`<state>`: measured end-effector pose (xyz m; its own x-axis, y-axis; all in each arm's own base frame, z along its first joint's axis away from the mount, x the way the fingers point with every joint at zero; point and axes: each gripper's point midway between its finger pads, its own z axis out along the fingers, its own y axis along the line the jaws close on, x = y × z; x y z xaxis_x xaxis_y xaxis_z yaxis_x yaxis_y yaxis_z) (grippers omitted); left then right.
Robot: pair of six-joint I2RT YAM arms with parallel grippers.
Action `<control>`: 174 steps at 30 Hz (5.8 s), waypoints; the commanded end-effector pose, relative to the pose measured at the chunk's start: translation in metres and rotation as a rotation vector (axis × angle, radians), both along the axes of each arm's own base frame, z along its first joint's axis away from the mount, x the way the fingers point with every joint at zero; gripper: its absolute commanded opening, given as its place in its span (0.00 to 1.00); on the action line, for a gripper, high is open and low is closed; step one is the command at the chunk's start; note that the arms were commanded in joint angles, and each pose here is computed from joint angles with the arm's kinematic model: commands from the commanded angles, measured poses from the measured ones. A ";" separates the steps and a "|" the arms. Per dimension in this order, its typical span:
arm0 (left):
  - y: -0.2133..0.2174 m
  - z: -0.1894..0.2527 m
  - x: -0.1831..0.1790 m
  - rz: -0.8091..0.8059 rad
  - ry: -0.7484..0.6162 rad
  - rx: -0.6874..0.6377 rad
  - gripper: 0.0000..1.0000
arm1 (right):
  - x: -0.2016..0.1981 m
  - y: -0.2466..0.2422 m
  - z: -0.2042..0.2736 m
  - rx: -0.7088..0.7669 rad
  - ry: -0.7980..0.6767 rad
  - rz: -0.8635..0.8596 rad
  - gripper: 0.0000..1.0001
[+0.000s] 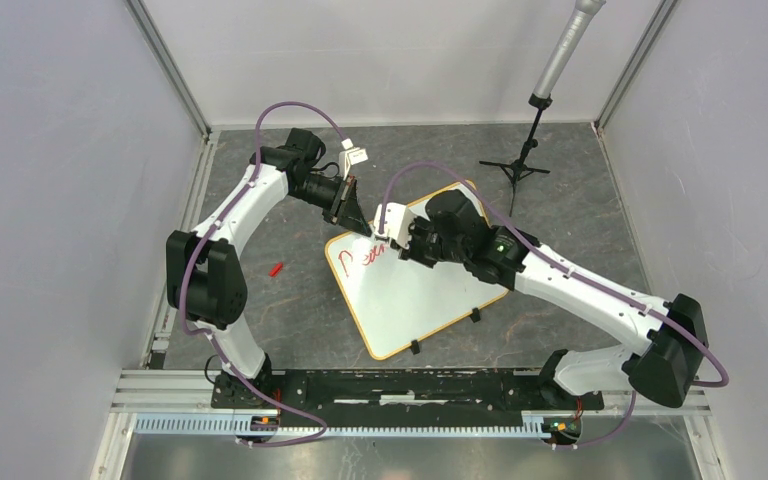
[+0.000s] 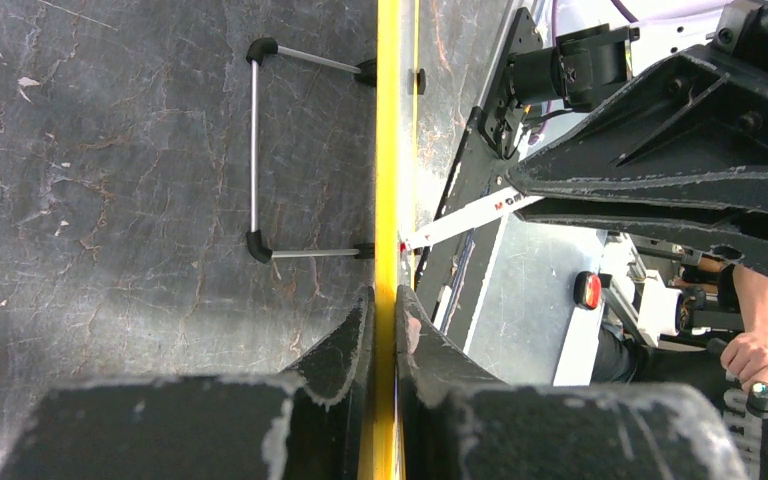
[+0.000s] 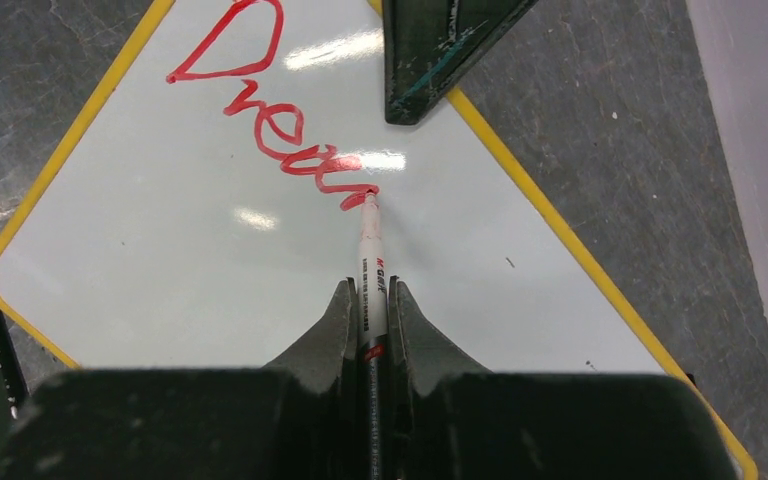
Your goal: Write a sentence on the whiteboard
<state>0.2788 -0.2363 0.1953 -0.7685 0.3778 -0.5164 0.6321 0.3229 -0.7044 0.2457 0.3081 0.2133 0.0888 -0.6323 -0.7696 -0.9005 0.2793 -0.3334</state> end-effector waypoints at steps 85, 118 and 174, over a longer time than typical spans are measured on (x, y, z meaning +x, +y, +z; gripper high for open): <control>-0.011 -0.014 -0.011 -0.074 -0.001 0.033 0.02 | 0.021 -0.020 0.043 0.059 -0.070 -0.077 0.00; -0.010 -0.015 -0.011 -0.074 -0.004 0.037 0.02 | 0.029 -0.012 0.015 0.016 -0.042 -0.072 0.00; -0.010 -0.015 -0.011 -0.077 -0.014 0.040 0.02 | -0.006 0.000 0.035 0.069 0.020 0.065 0.00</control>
<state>0.2797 -0.2369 0.1943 -0.7672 0.3828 -0.5146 0.6336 0.3278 -0.7008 0.2421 0.3005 0.2100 0.0742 -0.6329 -0.7707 -0.9261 0.2429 -0.2887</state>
